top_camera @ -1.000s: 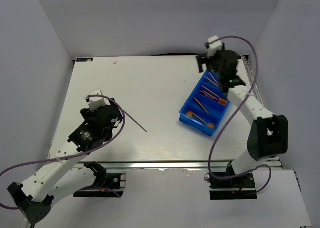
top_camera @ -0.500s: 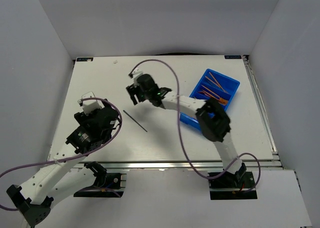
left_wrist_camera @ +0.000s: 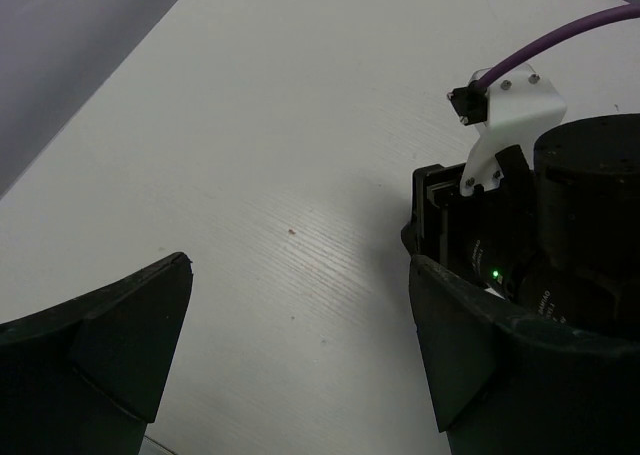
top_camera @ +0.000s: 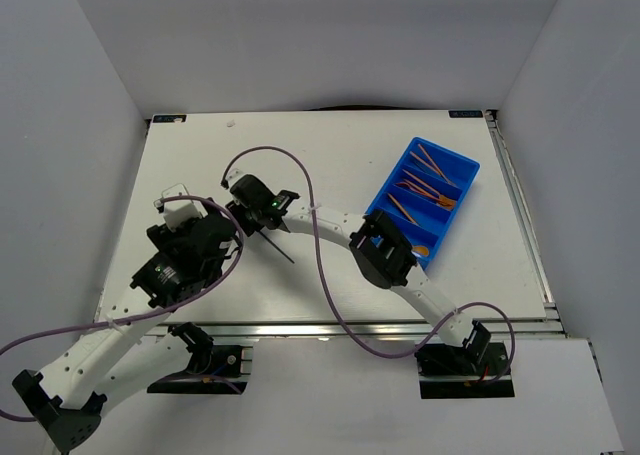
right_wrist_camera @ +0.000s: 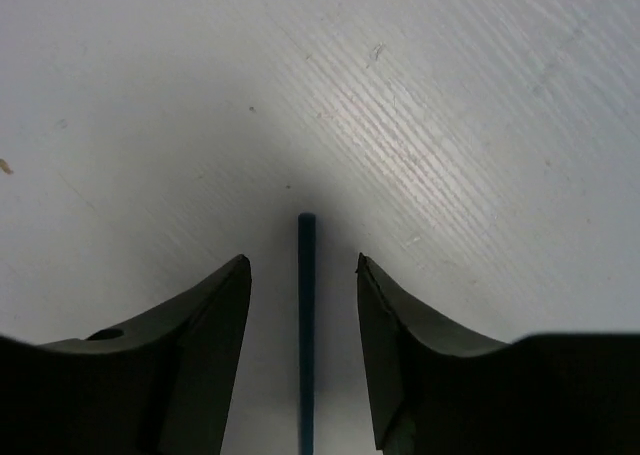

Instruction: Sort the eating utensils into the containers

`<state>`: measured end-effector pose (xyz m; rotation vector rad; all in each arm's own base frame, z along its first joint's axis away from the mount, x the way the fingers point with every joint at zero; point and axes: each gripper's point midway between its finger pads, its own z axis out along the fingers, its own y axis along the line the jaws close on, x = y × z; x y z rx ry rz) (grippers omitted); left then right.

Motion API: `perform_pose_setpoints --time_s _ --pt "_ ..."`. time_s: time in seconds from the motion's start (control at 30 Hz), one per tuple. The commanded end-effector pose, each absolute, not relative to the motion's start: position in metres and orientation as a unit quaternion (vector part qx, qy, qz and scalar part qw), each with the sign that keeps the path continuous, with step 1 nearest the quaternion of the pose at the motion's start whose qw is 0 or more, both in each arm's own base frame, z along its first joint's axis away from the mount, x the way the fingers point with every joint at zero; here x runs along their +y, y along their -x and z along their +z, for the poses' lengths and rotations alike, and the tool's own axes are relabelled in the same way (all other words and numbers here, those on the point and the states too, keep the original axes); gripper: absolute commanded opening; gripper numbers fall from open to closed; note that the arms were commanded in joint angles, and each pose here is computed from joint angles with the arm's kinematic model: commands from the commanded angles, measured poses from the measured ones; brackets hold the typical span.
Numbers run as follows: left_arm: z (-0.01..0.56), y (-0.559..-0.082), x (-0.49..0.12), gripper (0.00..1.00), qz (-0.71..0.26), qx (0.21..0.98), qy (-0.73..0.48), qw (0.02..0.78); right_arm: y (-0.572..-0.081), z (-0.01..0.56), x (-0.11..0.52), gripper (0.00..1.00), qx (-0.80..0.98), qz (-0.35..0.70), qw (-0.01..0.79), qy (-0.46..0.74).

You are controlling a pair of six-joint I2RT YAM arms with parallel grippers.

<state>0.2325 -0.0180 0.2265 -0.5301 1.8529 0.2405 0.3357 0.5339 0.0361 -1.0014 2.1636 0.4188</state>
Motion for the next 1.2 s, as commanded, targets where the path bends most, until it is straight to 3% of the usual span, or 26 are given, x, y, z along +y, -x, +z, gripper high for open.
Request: perform_pose_setpoints --time_s 0.0,0.1,0.2,0.27,0.3,0.37,0.53,0.57,0.67,0.77,0.87,0.97,1.17 --pt "0.236 -0.234 -0.018 0.98 0.096 0.781 0.231 0.572 -0.341 0.01 0.526 0.49 0.854 0.137 0.328 0.381" --pt "0.237 -0.234 -0.018 0.98 0.092 0.78 0.233 0.574 -0.337 -0.006 0.519 0.45 0.861 0.123 0.309 0.385" --pt "0.238 -0.234 -0.019 0.98 0.087 0.78 0.231 0.575 -0.328 -0.019 0.514 0.33 0.866 0.123 0.282 0.395" --pt "0.238 -0.234 -0.019 0.98 0.087 0.781 0.23 0.574 -0.322 -0.022 0.506 0.07 0.87 0.114 0.264 0.401" --pt "0.238 -0.234 -0.019 0.98 0.087 0.781 0.23 0.575 -0.32 -0.017 0.505 0.0 0.869 0.114 0.263 0.404" --pt "0.238 -0.233 -0.019 0.98 0.087 0.78 0.231 0.575 -0.318 -0.01 0.498 0.0 0.868 0.11 0.268 0.404" --pt "0.239 -0.233 -0.019 0.98 0.084 0.779 0.231 0.576 -0.293 0.143 0.531 0.0 0.758 0.311 0.358 0.447" --pt "0.239 -0.232 -0.019 0.98 0.083 0.779 0.233 0.576 -0.301 0.196 0.522 0.0 0.726 0.341 0.408 0.436" --pt "0.24 -0.232 -0.018 0.98 0.081 0.778 0.235 0.578 -0.315 0.286 0.489 0.0 0.659 0.393 0.482 0.423" --pt "0.241 -0.231 -0.018 0.98 0.076 0.776 0.236 0.58 -0.339 0.344 0.431 0.0 0.603 0.426 0.536 0.409" --pt "0.241 -0.231 -0.019 0.98 0.07 0.777 0.235 0.58 -0.38 0.363 0.36 0.0 0.567 0.358 0.612 0.419" --pt "0.241 -0.231 -0.02 0.98 0.066 0.779 0.232 0.58 -0.435 0.332 0.29 0.0 0.585 0.233 0.64 0.44" --pt "0.235 -0.235 -0.027 0.98 0.064 0.788 0.218 0.573 -0.511 0.281 0.175 0.0 0.63 0.132 0.635 0.427"
